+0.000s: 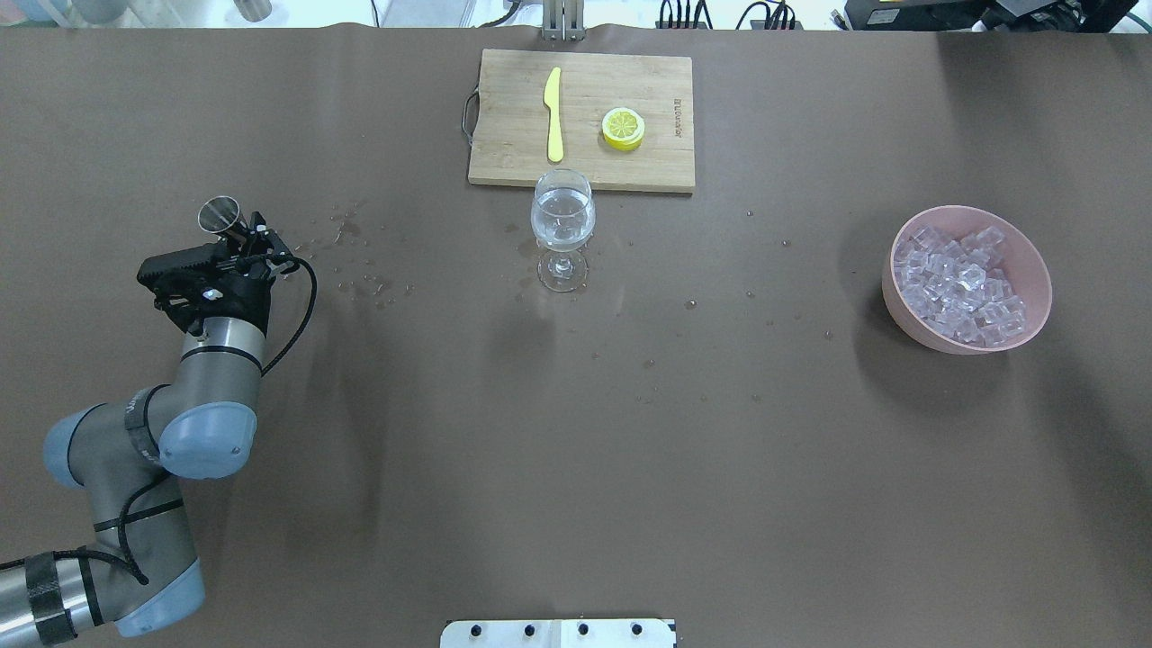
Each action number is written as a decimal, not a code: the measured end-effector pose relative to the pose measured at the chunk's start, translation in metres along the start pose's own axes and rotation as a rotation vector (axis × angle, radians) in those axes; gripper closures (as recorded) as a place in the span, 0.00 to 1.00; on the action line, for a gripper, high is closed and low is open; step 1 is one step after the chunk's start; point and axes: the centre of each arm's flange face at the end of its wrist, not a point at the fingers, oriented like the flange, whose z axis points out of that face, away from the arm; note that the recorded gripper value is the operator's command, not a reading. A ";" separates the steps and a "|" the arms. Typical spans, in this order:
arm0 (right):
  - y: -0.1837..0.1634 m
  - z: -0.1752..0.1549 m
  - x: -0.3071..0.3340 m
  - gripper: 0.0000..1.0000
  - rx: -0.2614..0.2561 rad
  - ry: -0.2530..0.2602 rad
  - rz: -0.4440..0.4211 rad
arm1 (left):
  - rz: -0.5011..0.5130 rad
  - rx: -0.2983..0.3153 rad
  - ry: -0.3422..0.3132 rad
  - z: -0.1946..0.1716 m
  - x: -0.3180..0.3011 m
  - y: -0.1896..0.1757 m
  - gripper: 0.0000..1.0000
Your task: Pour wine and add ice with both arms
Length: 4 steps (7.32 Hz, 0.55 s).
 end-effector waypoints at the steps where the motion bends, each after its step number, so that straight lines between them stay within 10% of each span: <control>1: 0.000 0.000 0.000 0.00 0.001 0.000 -0.001 | -0.001 0.005 -0.004 0.001 -0.002 0.005 1.00; 4: 0.000 -0.001 -0.001 0.00 0.003 -0.001 -0.003 | 0.011 0.034 -0.016 0.006 -0.002 0.014 1.00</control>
